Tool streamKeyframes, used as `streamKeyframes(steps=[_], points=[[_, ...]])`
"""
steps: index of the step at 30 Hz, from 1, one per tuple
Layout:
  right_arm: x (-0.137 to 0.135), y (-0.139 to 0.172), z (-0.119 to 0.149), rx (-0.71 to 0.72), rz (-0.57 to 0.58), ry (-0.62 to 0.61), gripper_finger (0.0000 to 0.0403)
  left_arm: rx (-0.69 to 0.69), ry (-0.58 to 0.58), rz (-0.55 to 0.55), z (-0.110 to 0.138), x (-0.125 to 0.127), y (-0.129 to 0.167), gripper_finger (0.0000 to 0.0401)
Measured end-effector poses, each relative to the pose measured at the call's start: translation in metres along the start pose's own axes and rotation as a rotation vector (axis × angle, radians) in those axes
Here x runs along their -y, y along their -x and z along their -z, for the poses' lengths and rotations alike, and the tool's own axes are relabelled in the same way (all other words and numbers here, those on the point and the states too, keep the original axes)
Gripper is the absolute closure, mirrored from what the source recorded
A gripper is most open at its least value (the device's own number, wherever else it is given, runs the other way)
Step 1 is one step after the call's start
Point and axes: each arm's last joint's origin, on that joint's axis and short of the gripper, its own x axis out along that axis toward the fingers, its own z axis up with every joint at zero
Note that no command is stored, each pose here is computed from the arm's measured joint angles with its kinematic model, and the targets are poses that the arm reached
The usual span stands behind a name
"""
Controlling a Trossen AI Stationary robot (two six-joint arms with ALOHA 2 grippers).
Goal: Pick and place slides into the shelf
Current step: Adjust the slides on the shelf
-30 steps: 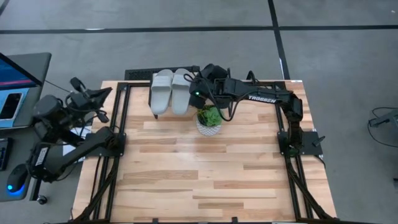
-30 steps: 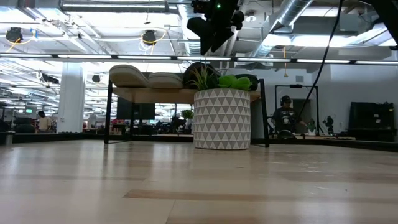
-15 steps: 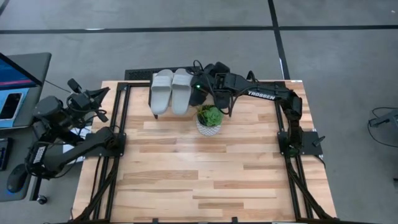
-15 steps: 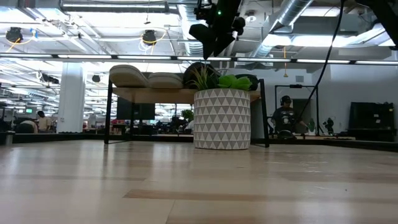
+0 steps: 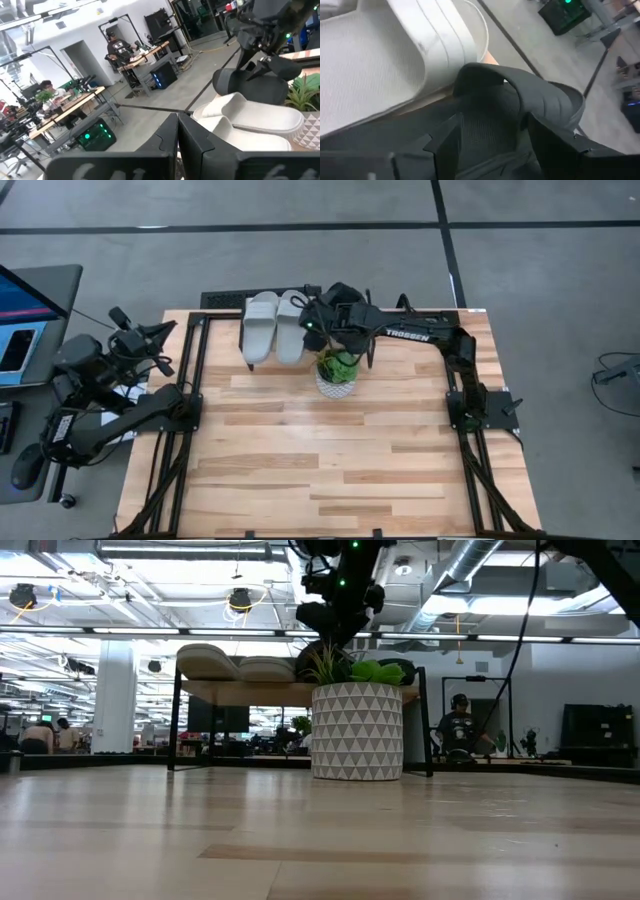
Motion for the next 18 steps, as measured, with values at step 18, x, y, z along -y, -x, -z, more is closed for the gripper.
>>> streamKeyframes(steps=[18], points=[[0.014, -0.010, -0.001, -0.005, 0.101, -0.027, 0.0213, -0.027, -0.003, 0.007, 0.002, 0.001, 0.000, 0.0401]])
